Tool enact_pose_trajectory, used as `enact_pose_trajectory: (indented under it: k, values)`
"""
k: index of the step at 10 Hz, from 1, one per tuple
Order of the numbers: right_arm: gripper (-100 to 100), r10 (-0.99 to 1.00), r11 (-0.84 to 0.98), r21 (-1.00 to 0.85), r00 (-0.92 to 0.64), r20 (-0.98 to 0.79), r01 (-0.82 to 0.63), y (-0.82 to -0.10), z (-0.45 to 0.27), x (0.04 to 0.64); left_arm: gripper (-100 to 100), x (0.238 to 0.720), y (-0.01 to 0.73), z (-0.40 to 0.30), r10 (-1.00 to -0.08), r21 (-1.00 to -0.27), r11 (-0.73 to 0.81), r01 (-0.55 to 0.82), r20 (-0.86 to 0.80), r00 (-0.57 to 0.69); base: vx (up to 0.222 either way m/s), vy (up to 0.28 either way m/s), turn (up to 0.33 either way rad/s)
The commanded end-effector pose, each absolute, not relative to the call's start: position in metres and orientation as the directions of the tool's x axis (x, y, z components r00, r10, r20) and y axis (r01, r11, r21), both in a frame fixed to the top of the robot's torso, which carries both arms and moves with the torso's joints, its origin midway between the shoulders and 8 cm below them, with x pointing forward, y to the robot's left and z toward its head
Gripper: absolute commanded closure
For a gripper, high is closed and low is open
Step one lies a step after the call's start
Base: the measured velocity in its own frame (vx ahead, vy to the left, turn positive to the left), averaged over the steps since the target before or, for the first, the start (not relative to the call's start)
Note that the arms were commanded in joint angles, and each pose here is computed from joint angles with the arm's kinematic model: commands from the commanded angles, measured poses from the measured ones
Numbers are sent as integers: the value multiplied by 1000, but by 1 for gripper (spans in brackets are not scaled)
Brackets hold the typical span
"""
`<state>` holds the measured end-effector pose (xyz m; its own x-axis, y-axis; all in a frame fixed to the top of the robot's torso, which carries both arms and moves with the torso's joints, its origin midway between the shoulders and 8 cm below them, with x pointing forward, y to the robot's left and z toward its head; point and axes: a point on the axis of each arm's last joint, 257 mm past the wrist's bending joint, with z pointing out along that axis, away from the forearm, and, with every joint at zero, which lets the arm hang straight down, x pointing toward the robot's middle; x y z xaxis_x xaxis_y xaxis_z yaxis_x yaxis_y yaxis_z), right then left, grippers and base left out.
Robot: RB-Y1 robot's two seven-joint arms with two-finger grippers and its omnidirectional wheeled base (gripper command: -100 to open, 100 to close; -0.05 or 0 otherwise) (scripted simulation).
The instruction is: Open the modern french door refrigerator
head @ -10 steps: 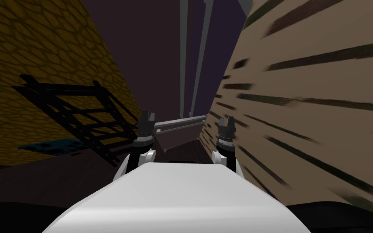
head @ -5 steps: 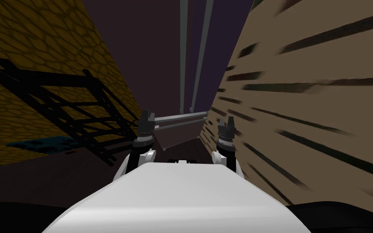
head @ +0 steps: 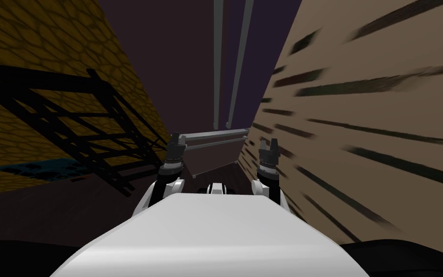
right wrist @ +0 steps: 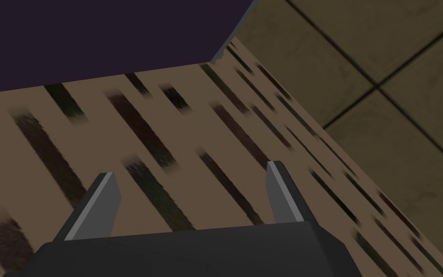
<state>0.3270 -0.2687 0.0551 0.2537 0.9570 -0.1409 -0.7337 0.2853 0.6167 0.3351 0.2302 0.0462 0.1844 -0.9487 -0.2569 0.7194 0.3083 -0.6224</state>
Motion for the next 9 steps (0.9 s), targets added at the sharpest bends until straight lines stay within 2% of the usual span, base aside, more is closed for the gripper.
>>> enact_pose_trajectory:
  k: [1,9]
  values:
    - [0,957,285,617,254,-141,-734,-269,55,327,-100,341,230,31,-946,-628,308,715,-284,157,39,-20,24]
    - [0,957,285,617,254,-141,-734,-269,55,327,-100,359,248,-27,-955,-673,275,687,-274,114,61,-27,34]
